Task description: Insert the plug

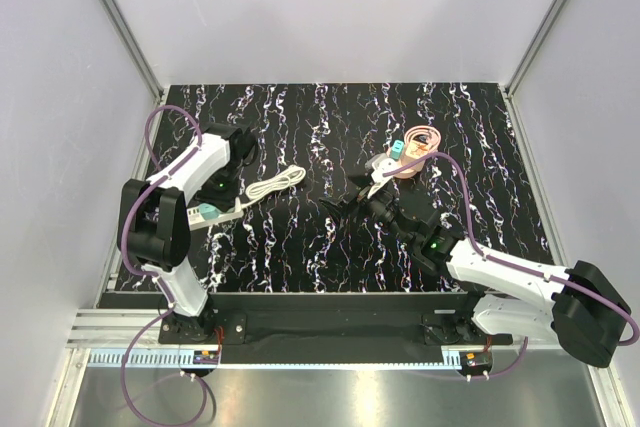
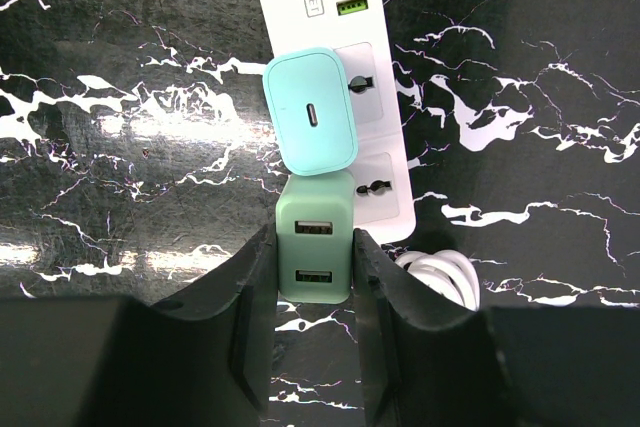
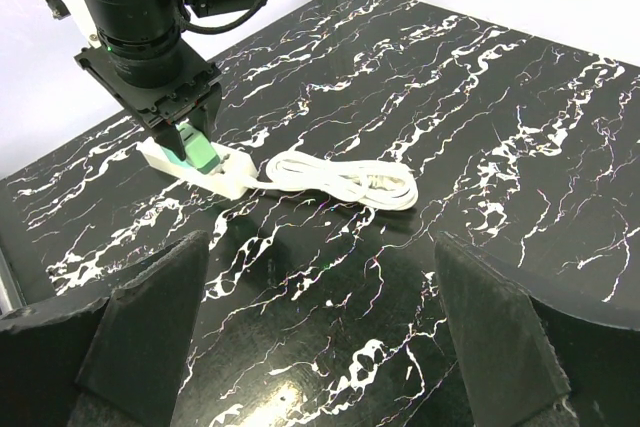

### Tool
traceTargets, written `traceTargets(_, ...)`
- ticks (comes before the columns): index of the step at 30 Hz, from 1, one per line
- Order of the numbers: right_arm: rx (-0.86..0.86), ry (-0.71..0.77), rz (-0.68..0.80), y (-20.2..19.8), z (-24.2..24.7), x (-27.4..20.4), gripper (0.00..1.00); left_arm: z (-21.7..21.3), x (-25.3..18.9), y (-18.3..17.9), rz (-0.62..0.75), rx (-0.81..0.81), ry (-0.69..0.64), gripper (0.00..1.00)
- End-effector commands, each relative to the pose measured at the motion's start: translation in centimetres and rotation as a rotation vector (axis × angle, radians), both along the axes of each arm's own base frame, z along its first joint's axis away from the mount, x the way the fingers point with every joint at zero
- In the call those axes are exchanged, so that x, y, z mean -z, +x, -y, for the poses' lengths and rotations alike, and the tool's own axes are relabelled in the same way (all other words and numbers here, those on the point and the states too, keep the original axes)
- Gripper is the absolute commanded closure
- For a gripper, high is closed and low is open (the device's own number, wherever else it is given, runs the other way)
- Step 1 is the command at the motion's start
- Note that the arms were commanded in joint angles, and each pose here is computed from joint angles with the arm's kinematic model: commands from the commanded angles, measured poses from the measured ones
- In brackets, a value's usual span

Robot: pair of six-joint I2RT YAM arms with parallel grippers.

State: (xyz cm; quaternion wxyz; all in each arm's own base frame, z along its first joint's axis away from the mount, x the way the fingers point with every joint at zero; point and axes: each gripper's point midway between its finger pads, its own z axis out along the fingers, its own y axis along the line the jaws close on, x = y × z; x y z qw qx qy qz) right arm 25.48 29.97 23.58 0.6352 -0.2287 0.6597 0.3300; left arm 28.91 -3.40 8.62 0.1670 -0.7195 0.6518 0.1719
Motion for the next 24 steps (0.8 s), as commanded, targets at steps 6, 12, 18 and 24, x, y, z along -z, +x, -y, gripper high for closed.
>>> traceTargets(6, 0.019, 0.031, 0.039, 0.1, 0.3, -1.3, 0.00, -0.7, -0.9, -2.2, -0.049, -0.194, 0.053, 1.00)
traceTargets(12, 0.017, 0.030, 0.041, 0.2, 0.2, -1.1, 0.00, -0.7, -1.9, -2.0, -0.017, -0.203, 0.064, 1.00)
traceTargets(18, 0.013, 0.034, 0.046, 0.1, 0.2, -1.3, 0.00, -1.0, -1.8, -2.2, -0.018, -0.213, 0.079, 1.00)
traceTargets(24, 0.013, 0.037, 0.047, 0.0, 0.3, -1.3, 0.00, -0.9, -1.1, -3.1, -0.053, -0.226, 0.075, 1.00)
